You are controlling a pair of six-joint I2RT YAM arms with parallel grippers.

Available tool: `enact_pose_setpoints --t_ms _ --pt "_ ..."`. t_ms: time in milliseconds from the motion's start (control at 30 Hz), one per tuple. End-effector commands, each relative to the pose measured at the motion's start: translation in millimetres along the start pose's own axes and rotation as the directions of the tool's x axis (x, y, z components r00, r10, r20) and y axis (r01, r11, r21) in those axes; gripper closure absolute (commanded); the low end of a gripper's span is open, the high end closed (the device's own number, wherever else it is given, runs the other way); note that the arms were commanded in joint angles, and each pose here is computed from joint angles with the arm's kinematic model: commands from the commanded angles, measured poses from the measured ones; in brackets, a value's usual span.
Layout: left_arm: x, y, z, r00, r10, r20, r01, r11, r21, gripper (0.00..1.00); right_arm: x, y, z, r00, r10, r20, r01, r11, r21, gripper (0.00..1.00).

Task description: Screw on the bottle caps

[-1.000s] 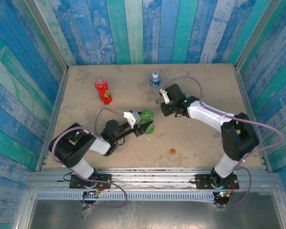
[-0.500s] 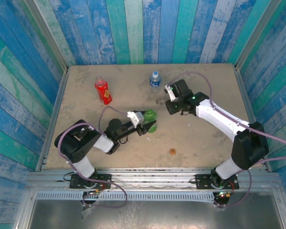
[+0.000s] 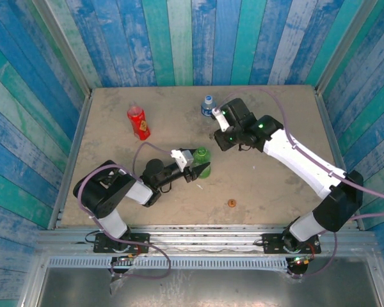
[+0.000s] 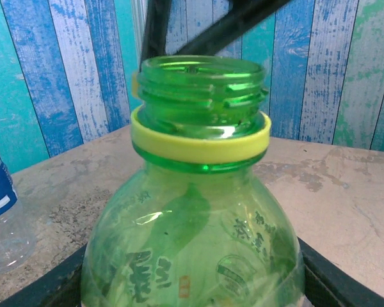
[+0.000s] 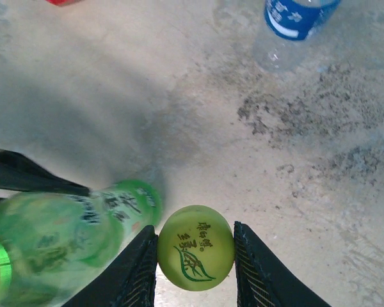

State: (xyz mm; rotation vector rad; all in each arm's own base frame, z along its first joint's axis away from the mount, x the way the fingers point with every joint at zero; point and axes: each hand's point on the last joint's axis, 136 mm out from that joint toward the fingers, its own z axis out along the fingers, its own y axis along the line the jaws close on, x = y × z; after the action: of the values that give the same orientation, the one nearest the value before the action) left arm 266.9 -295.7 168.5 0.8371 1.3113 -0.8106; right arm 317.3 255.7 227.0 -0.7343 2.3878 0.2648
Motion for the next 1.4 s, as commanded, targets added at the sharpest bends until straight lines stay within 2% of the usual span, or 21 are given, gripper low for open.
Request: enact_pose_setpoints --t_ms 0,133,267,767,1033,1367 --pt "5.3 -2.7 5.5 1.000 0.017 -0.006 -0.017 1.000 0.023 0.38 -5.3 17.3 -22.7 0.999 -0.038 0.013 0.038 0.999 -0.038 0.66" --pt "6.3 -3.1 6.4 1.000 0.013 -0.010 -0.013 1.000 0.028 0.38 -11.1 40.0 -32.8 0.996 -0.077 0.038 0.080 0.991 -0.106 0.66" --pt "8.6 -3.5 8.7 1.000 0.002 -0.024 -0.001 0.999 0.036 0.39 -11.6 55.1 -33.7 0.990 -0.131 0.043 0.135 0.983 -0.120 0.66" --pt "22.7 0.7 18.7 0.991 -0.109 -0.083 0.112 0.993 0.028 0.41 4.9 70.9 -12.7 0.976 -0.214 -0.049 0.206 0.969 -0.138 0.65" --pt "26.1 -0.6 17.0 0.989 -0.118 -0.092 0.121 0.992 0.029 0.41 7.0 59.3 -2.5 0.972 -0.217 -0.085 0.211 0.975 -0.071 0.66" --pt "29.2 1.6 17.4 0.984 -0.154 -0.087 0.156 0.988 0.016 0.42 12.8 53.2 -0.4 0.986 -0.122 -0.116 0.116 0.992 -0.053 0.68"
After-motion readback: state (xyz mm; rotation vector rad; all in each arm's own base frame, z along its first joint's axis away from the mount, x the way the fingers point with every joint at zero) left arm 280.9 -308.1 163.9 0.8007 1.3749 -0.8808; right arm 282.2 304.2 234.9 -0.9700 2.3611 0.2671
